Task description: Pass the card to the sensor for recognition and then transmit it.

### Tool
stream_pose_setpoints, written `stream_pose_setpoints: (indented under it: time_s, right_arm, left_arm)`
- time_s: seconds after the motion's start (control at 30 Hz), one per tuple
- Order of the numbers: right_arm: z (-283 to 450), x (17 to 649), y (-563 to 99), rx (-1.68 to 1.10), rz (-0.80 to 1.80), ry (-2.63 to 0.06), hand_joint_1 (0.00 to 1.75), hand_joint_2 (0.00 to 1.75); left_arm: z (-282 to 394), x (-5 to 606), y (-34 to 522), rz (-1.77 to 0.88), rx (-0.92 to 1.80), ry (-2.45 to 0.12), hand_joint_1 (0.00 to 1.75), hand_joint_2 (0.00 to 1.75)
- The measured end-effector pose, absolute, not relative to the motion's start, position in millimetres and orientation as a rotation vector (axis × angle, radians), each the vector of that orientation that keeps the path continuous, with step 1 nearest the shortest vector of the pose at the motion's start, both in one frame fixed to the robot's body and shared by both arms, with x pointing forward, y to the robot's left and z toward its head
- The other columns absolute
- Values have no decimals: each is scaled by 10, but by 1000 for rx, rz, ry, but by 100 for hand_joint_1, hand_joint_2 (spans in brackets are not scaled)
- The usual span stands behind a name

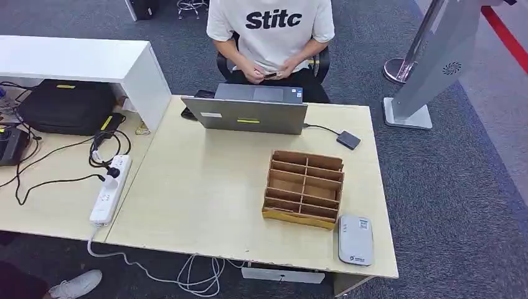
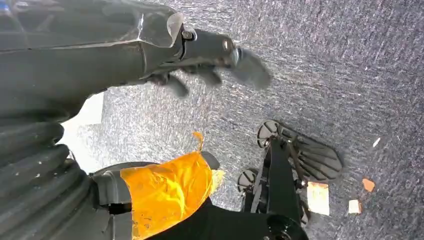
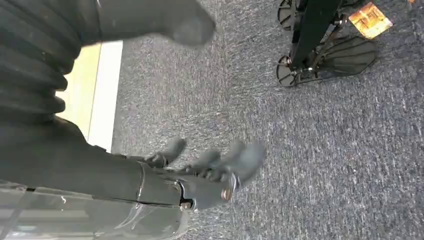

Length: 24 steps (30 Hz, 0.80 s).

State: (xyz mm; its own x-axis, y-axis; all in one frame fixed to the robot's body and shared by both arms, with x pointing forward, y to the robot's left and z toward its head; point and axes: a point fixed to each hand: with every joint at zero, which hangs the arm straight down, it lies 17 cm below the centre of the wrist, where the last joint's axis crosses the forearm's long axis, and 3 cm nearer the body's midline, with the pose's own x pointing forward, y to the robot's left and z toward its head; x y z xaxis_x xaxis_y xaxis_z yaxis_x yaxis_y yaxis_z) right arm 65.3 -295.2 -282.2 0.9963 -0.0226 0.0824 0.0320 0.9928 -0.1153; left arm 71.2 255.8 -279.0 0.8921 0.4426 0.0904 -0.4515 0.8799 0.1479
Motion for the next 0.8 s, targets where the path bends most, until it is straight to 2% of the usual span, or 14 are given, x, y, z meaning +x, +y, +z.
stream_pose_setpoints:
  time_s: [0.03, 0.13, 0.17, 0.2, 0.23, 0.27, 0.3, 0.33, 0.37, 0.8]
  right_arm:
    - [-2822, 651, -2947, -114, -27, -81, 136, 175]
    - [-2822, 647, -2942, -112, -19, -79, 129, 175]
    - [-2822, 646, -2943, -113, -17, -79, 80, 175]
    - [-2822, 644, -2942, -113, -15, -79, 56, 175]
    - [-2823, 642, -2942, -114, -14, -78, 12, 175]
    - [-2823, 641, -2944, -115, -12, -78, 0, 175]
    - [-2823, 641, -2948, -117, -12, -78, 0, 175]
    - [-2823, 640, -2955, -120, -11, -77, 0, 175]
    - [-2824, 639, -2962, -124, -10, -77, 0, 175]
    - [-2825, 621, -2982, -134, 3, -67, 0, 175]
  left_arm:
    - [-2790, 713, 2556, 466, 167, -55, 148, 175]
    - [-2790, 711, 2574, 464, 177, -56, 147, 175]
    - [-2790, 705, 2584, 464, 182, -55, 136, 175]
    - [-2790, 702, 2587, 463, 185, -54, 131, 175]
    - [-2789, 704, 2592, 460, 189, -57, 96, 175]
    - [-2788, 708, 2596, 456, 191, -60, 63, 175]
    - [-2788, 711, 2594, 452, 191, -61, 31, 175]
    - [-2788, 713, 2593, 449, 191, -62, 12, 175]
    - [-2788, 718, 2586, 448, 187, -64, 0, 175]
    - [-2786, 747, 2574, 417, 178, -75, 0, 175]
